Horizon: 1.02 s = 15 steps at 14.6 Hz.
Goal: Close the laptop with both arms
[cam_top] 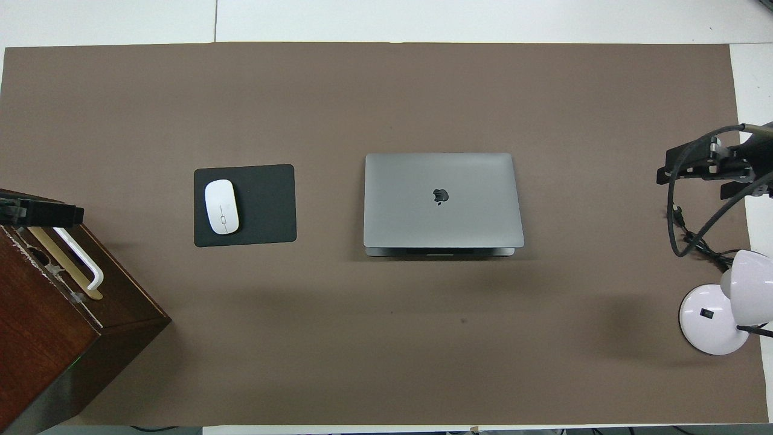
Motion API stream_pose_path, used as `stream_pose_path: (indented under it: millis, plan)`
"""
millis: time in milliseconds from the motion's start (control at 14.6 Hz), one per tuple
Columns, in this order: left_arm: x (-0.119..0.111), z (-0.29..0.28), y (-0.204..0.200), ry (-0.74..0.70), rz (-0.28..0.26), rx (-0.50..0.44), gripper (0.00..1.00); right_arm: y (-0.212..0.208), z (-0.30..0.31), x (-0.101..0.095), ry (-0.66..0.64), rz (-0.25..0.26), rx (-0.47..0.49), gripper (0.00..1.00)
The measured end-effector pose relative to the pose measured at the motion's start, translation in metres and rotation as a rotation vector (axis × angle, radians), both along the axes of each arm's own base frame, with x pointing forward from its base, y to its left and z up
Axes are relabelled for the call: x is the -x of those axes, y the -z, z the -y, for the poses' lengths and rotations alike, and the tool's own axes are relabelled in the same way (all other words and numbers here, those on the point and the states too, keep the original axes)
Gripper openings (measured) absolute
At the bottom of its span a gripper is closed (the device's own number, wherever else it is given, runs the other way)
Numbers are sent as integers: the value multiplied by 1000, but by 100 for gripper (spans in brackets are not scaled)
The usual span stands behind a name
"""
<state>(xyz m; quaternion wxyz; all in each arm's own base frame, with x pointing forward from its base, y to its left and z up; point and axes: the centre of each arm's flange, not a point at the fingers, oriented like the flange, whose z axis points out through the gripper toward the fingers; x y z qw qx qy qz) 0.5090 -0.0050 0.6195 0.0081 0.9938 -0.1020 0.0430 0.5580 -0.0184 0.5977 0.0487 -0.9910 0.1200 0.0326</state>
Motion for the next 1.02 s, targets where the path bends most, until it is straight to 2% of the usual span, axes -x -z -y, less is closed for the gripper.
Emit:
stream_pose_path:
  millis: [478, 1025]
  plan:
    - [-8, 2, -13, -63, 15, -6, 100, 0, -1, 0, -1, 1, 0, 100]
    - [-26, 3, -17, -67, -42, -25, 100, -2, -1, 0, -1, 4, 0, 100]
